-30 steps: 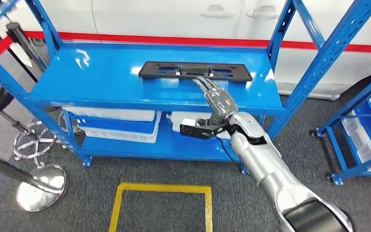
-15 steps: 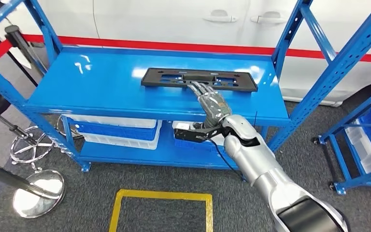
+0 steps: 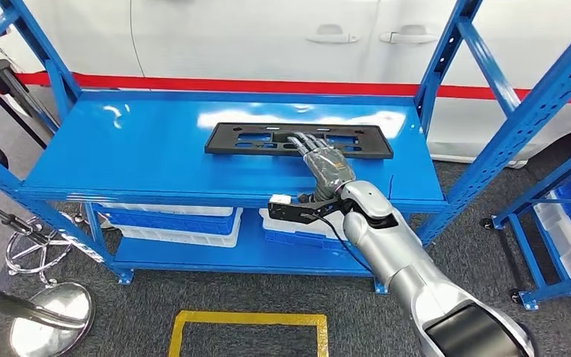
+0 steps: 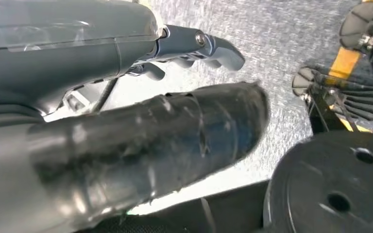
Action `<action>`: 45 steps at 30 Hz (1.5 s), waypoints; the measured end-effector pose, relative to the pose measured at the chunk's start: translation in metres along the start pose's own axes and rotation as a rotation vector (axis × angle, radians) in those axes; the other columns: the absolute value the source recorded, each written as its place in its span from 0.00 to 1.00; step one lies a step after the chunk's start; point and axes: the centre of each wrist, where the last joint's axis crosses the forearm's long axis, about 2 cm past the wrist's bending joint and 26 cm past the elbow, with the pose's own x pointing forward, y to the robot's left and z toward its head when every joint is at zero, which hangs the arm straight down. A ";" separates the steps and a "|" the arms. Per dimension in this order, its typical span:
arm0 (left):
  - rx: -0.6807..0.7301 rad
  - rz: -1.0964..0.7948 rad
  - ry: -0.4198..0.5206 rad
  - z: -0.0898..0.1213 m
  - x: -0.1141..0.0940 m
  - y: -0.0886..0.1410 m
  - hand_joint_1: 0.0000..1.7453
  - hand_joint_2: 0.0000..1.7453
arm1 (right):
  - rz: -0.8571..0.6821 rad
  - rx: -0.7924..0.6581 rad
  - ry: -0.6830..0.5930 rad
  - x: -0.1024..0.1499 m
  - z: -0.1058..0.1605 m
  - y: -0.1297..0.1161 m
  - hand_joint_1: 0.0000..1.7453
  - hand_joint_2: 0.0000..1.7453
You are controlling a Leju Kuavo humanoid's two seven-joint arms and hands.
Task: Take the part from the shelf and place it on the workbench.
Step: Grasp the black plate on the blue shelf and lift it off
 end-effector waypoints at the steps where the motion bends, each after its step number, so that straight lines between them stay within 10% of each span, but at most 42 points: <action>1: 0.000 0.000 0.000 0.000 0.000 0.000 0.00 0.00 | 0.000 0.000 0.000 0.000 0.000 0.000 0.00 1.00; 25: -0.014 -0.004 -0.013 -0.001 0.007 -0.001 0.00 0.00 | 0.065 0.068 0.005 0.007 0.003 0.020 0.00 1.00; 29: -0.011 -0.006 -0.011 0.000 0.007 0.003 0.00 0.00 | 0.117 0.122 0.011 0.011 0.005 0.032 0.95 1.00; 39: -0.006 -0.003 -0.020 0.001 0.012 0.006 0.00 0.00 | 0.160 0.169 0.022 0.011 0.005 0.038 1.00 1.00; 43: -0.006 -0.001 -0.023 0.001 0.014 0.005 0.00 1.00 | 0.157 0.172 0.024 0.010 0.006 0.040 1.00 1.00; 45: -0.005 0.001 -0.024 0.001 0.014 0.006 0.00 1.00 | 0.158 0.165 0.023 0.010 0.006 0.040 1.00 1.00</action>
